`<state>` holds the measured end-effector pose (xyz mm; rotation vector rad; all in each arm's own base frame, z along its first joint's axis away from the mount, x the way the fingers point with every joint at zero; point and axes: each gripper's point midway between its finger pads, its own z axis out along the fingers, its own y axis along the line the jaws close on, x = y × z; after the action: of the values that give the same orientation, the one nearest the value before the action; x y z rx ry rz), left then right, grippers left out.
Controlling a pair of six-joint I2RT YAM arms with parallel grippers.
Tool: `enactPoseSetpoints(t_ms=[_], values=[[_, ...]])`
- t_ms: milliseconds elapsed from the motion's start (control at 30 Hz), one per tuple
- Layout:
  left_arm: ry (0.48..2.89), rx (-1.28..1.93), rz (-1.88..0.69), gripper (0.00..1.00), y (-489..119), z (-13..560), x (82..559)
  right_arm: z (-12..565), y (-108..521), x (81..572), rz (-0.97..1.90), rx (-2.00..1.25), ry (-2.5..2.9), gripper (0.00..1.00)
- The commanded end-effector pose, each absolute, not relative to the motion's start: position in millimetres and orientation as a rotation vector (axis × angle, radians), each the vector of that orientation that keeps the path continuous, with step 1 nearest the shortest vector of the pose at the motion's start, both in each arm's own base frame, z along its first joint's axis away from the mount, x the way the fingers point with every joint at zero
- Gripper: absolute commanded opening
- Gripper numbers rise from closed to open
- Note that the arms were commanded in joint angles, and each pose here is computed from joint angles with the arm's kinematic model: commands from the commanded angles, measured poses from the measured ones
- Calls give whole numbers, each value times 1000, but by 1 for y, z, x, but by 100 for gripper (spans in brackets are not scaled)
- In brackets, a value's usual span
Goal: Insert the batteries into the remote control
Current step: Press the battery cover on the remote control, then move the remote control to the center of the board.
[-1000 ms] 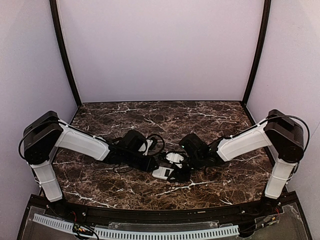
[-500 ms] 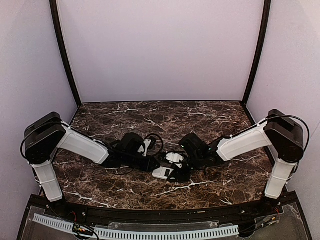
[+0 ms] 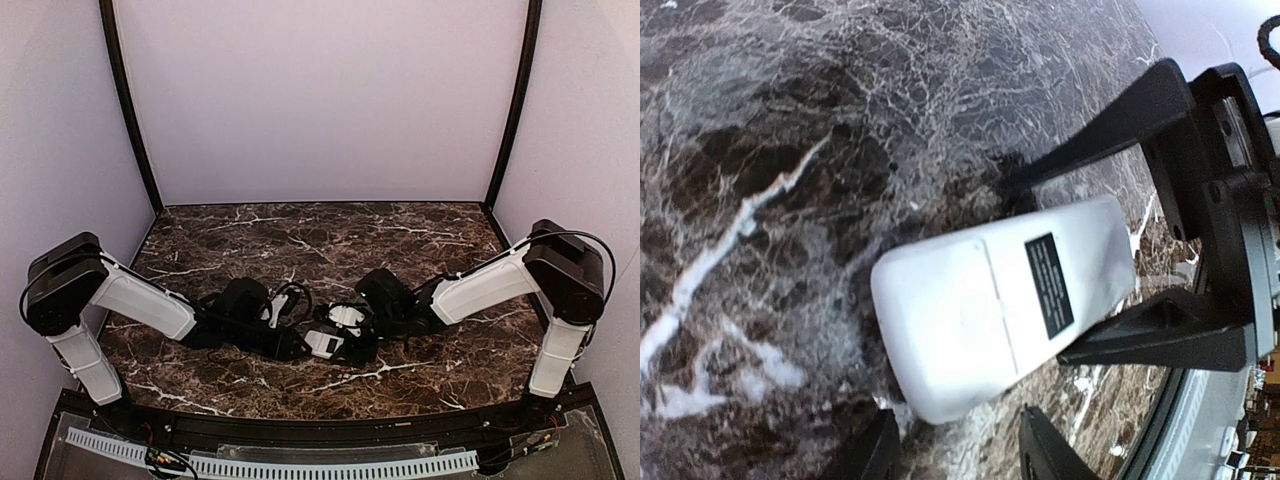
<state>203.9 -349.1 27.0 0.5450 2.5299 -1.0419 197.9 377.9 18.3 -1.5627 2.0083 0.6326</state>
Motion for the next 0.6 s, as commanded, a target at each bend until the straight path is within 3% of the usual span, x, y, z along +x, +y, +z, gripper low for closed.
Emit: enactPoseSetpoints(t_ms=[0, 200, 333, 567], values=[[2657, 482, -978, 43, -315, 7, 188, -32, 335, 185, 454, -1627, 2220, 77], [2608, 434, -951, 56, -300, 21, 206, -10, 333, 198, 421, -1563, 2208, 92], [2577, 382, -949, 64, -291, 29, 219, -8, 320, 214, 281, -1553, 2257, 94], [2536, 403, -904, 69, -286, 41, 230, -4, 296, 240, 148, -1475, 2346, 94]])
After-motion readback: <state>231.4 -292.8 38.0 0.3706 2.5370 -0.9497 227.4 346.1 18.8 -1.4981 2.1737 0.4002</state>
